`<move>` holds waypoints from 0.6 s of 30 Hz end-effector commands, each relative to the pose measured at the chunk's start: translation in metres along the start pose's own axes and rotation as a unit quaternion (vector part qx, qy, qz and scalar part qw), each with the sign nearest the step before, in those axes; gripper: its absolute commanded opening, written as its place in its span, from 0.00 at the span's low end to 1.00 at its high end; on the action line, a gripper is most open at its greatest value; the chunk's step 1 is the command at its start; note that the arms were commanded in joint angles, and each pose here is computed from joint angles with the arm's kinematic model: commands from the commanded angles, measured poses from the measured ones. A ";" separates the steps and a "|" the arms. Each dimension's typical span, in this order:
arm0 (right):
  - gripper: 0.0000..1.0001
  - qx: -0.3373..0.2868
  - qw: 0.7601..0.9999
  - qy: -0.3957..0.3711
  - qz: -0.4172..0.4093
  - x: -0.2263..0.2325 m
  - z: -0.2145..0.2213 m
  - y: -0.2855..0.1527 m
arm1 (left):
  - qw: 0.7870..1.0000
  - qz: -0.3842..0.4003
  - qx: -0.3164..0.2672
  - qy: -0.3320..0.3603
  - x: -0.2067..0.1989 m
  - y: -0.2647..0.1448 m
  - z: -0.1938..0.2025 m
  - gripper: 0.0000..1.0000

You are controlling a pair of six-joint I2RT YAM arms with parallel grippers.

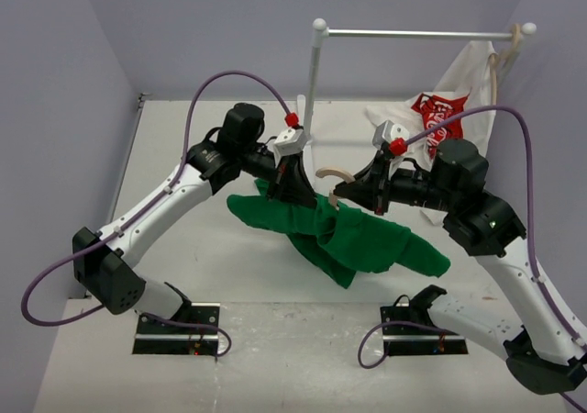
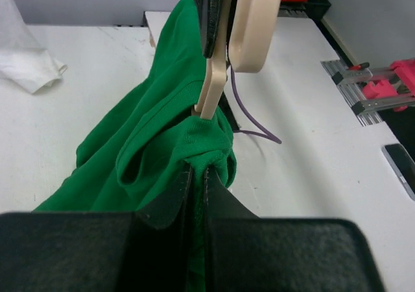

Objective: Place the t-shirt on the hanger

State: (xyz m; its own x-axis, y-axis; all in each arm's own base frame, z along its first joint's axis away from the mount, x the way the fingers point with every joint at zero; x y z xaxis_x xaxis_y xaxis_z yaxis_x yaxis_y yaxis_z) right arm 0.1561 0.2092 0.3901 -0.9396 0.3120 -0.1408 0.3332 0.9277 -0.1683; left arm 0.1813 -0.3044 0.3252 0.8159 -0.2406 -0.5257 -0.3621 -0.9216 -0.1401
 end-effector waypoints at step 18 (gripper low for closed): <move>0.00 -0.084 0.957 0.024 0.278 -0.020 -0.055 -0.106 | 0.773 -0.462 -0.432 0.056 -0.011 -0.147 -0.053 1.00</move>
State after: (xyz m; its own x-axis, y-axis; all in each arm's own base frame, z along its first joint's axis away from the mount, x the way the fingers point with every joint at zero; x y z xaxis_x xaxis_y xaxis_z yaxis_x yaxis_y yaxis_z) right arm 0.1465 0.1318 0.4348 -0.6725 0.7221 -0.1623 0.7304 0.6829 0.0118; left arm 0.2331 -0.2162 0.3801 0.7286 0.5631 -0.3899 0.6200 -0.7842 0.0261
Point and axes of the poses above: each gripper's point midway between its finger pads, its own y axis out along the fingers, its own x axis along the line the jaws close on, z = x × y, the point moved 3 cm from there along -y, back along the fingers, and after that the axes turned 15 degrees about -y, right-handed, at the moved point
